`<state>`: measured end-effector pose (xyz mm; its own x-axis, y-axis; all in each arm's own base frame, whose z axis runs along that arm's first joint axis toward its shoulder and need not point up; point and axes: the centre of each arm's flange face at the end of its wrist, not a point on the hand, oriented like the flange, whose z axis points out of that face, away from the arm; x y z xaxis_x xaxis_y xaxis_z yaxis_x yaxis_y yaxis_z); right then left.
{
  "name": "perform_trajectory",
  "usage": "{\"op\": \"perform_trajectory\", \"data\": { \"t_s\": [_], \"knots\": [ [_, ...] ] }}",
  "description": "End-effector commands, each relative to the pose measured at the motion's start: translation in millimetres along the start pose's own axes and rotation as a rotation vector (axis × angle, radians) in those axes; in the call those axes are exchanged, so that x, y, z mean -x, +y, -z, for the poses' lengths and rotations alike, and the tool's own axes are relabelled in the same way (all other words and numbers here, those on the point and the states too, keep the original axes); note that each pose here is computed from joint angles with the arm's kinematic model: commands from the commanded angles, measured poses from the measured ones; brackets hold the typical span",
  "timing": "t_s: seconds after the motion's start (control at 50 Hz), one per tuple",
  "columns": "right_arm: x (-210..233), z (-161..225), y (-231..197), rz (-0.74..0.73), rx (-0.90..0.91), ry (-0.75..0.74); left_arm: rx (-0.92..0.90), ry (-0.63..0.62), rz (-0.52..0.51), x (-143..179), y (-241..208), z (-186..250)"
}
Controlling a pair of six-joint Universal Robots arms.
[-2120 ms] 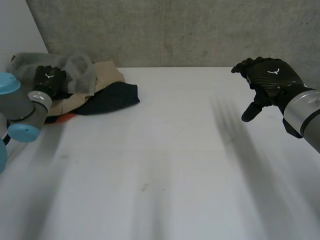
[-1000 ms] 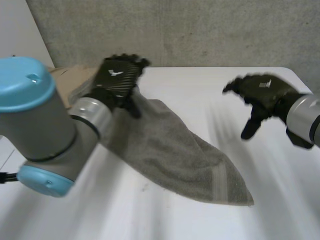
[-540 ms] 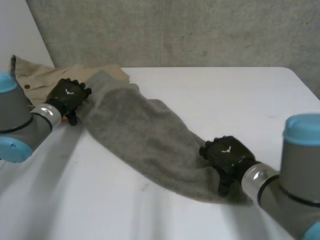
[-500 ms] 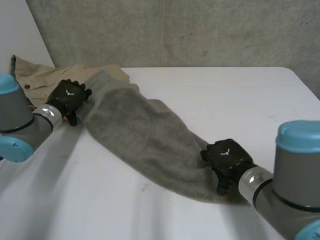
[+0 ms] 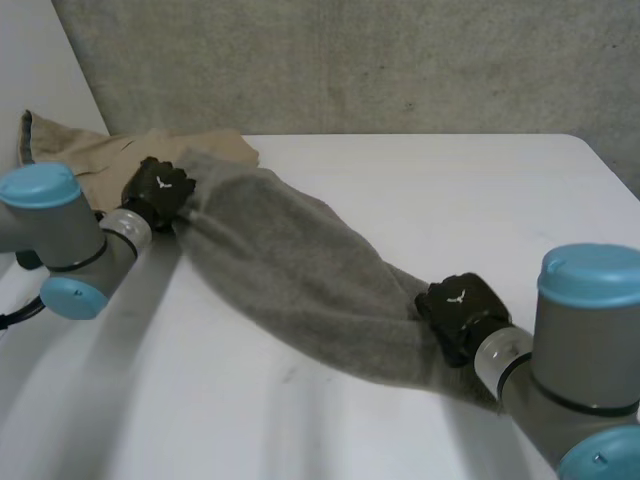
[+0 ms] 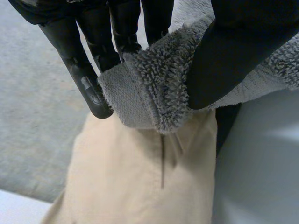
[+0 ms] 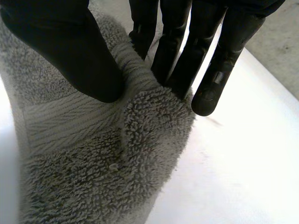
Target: Fold the laundry.
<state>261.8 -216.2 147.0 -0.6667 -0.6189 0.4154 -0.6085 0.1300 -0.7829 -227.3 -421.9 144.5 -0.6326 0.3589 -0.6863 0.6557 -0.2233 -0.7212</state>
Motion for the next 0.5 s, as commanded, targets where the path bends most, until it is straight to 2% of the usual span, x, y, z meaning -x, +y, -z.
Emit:
{"op": "perform_trajectory", "data": {
  "t_s": [0.02,0.12,0.24,0.3,0.38,0.46,0.5],
  "knots": [
    [-71.9,24.8,-38.4,0.059,-0.032,0.166,0.004,-0.057,0.049,30.3,-69.7,69.4],
    [-107.3,44.1,-70.0,0.117,-0.078,0.234,-0.035,-0.022,0.188,36.9,-119.3,132.3],
    [-117.9,53.9,-87.8,0.138,-0.076,0.196,-0.024,-0.01,0.262,40.9,-132.2,152.9],
    [-125.0,47.2,-86.2,0.134,-0.058,0.2,-0.03,-0.022,0.26,44.2,-133.2,143.9],
    [-133.7,16.3,-87.1,0.129,-0.073,0.213,-0.024,-0.06,0.255,49.5,-129.1,110.8],
    [-158.7,-9.1,-113.7,0.133,-0.234,0.336,-0.086,-0.135,0.244,57.1,-142.9,69.5],
    [-179.7,-16.9,-140.1,0.126,-0.401,0.453,-0.184,-0.216,0.238,72.4,-162.8,48.8]
  ]
}}
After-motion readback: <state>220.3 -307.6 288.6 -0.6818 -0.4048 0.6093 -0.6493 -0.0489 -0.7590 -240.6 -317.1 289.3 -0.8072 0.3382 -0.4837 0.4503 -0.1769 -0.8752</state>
